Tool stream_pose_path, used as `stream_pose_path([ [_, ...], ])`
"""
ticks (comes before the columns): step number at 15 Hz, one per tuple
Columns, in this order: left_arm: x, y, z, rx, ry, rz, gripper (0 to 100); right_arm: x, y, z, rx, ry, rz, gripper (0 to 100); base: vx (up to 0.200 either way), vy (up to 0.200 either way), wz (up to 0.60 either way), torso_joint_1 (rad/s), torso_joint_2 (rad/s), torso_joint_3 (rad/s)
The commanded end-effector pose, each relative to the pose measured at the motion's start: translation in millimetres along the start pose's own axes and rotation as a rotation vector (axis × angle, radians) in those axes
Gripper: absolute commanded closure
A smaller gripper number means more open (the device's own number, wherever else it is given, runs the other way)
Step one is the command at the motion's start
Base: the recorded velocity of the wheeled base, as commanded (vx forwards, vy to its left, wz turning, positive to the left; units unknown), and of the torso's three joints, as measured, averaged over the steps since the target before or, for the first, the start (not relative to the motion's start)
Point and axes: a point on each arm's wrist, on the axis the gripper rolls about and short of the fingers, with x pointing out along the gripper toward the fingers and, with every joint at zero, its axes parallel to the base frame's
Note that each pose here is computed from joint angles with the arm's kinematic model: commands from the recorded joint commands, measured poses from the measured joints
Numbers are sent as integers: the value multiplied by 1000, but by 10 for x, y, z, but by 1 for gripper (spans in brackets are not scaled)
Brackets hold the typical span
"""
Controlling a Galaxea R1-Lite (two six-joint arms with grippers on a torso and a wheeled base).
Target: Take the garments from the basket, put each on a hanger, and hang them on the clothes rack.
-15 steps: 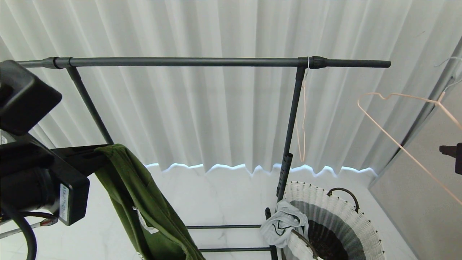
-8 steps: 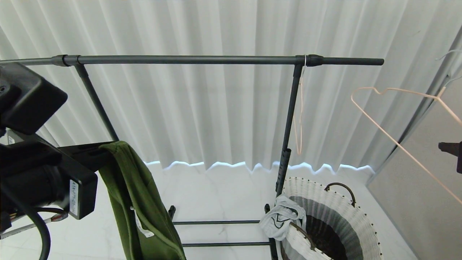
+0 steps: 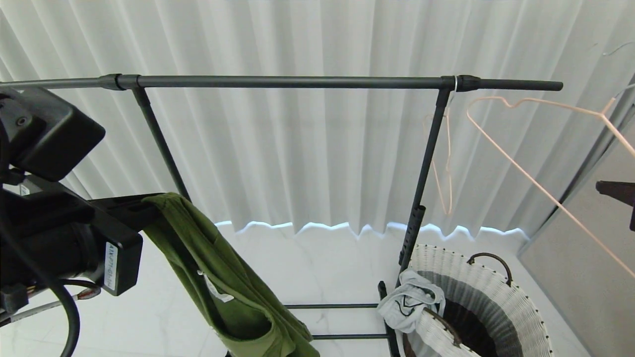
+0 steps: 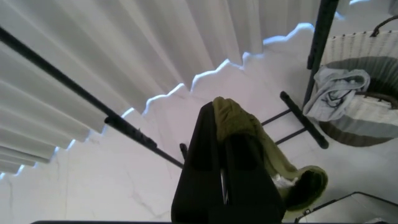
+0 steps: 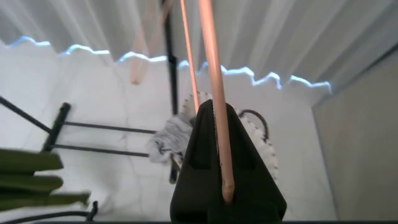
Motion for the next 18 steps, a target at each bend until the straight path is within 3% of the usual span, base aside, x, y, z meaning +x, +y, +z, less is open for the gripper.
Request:
stream_pose_path([
  [1,13,-5,2,1,3,0,100,-3,60,15,-10,-16,38,100,0,200,0,2,2,2],
  [4,15,-8,-6,2,6,-3,100,3,198,2,-33,-11,124,100,0,200,0,6,4,2],
  [8,34,-25,-30,9,17,-7,100,-14,554,-97,-86,27,341,100,0,0,0,0,0,0],
  [11,85,-41,-22,63,30,-10,100,-138,797,-182,-134,42,507,100,0,0,0,0,0,0],
  [15,473,-72,39,65,136,69,100,-326,1006,-392,-198,84,695,100,0,0,0,0,0,0],
  [18,726,1,143,47,166,118,100,-439,1071,-456,-202,98,781,100,0,0,0,0,0,0],
])
